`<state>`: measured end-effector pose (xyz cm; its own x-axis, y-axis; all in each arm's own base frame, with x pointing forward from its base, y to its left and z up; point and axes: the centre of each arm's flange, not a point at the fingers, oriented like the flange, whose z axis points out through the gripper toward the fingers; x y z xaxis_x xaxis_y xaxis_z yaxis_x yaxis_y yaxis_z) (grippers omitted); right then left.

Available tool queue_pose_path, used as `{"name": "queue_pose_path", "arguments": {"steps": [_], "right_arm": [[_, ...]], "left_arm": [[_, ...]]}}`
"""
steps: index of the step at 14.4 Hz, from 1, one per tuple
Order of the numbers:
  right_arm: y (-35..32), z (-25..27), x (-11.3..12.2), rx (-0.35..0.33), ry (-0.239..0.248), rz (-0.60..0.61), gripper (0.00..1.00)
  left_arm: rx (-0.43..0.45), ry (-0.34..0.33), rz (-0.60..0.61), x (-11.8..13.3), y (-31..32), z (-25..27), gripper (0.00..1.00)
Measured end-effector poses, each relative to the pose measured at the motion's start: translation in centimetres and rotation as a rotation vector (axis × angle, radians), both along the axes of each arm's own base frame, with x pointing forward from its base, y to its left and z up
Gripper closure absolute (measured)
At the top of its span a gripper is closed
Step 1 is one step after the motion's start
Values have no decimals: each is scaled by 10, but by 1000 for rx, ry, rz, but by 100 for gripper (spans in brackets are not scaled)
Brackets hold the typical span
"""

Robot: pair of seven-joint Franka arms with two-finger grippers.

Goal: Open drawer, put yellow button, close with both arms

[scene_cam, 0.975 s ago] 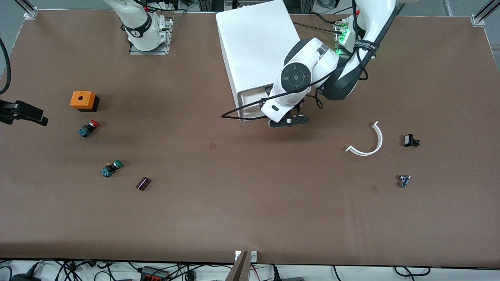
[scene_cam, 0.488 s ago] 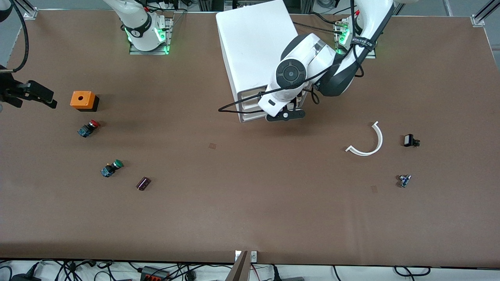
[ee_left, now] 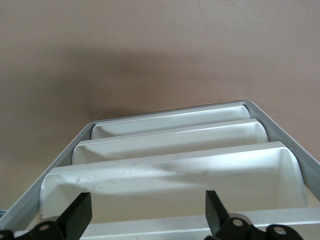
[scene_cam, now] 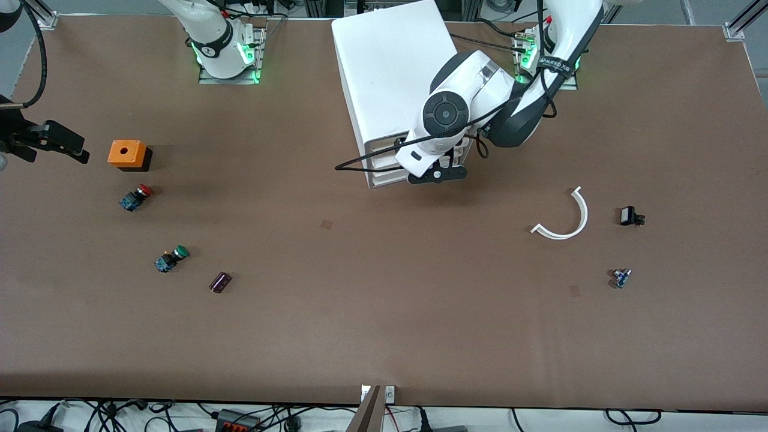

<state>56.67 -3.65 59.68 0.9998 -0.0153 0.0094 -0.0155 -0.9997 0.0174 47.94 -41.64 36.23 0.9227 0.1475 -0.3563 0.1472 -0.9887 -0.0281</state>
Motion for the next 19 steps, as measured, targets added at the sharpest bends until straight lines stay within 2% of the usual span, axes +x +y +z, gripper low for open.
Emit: {"name": "queue_pose_path", "arguments": {"steps": [2,4,7,9,13,19], "right_arm": [[-3,0,0,0,0,-5,0],[-3,0,0,0,0,-6,0],[-2,0,0,0,0,-4,0],[-1,0,0,0,0,-1,0],[-2,0,0,0,0,-4,0],[-3,0,0,0,-1,-6,0]], "left_arm": [[-6,-12,30,15,17,6,0],[-36,-46,45,45,53,23,0],[-37,-142,15,91,126,62,0],[-33,-203,-17,109,170,89,0],[-56,-280,-110,121,241,139,0],[-54,-339,-316,113,348,205,0]]}}
